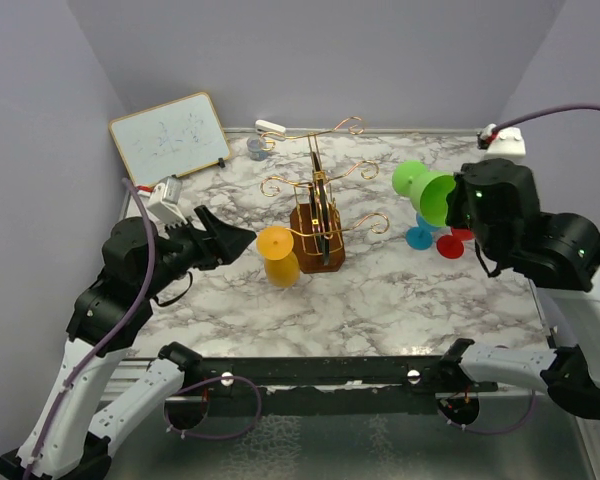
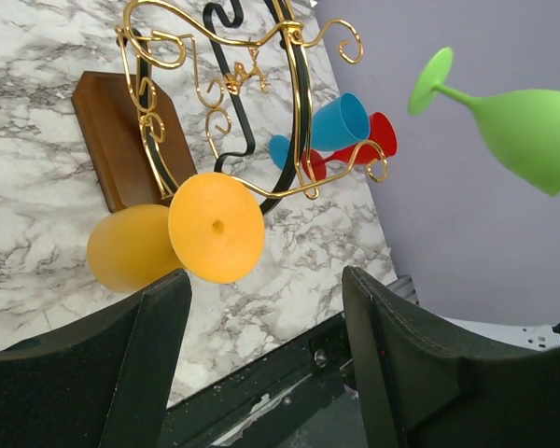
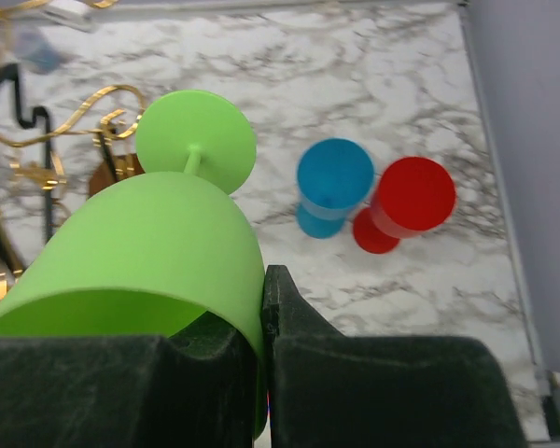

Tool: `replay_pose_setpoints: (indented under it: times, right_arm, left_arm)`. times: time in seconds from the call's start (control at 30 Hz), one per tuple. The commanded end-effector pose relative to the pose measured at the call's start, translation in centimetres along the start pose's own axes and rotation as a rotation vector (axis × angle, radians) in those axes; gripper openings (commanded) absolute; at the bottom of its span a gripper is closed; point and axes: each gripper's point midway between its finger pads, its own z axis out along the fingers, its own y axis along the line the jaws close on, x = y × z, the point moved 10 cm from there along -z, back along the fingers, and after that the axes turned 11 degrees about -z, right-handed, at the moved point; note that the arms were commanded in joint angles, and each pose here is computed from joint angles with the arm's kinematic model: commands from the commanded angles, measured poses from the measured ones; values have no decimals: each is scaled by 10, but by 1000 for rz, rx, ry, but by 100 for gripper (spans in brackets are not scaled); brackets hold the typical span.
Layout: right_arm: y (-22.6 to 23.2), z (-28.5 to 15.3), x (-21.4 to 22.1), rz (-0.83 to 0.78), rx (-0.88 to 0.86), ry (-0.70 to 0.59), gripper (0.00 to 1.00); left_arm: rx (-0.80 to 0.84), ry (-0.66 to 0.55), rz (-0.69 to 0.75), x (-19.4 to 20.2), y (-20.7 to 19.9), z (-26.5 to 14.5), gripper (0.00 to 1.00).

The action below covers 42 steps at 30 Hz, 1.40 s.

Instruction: Take the wine glass off the wine glass rack

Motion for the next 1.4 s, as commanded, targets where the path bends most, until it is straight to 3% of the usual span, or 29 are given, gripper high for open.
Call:
replay_pose_setpoints:
  times: [0.0, 0.17, 0.6, 1.07, 1.37]
  right_arm:
    - [-10, 18, 18, -96, 268, 91, 1]
    - [-12, 31, 25, -135, 314, 150, 1]
    - [14, 89, 41, -216, 60, 322, 1]
    - [17, 141, 59, -201, -2, 443, 1]
    - [22, 187, 102, -210, 2, 582, 1]
  left_arm:
    - [-68, -47, 34, -6, 1, -7, 68]
    - [-127, -38, 51, -7, 5, -5, 67]
    - [-129, -27, 65, -10, 2, -3, 66]
    - [-124, 3, 85, -11, -1, -2, 65]
    - [-128, 17, 92, -6, 3, -8, 64]
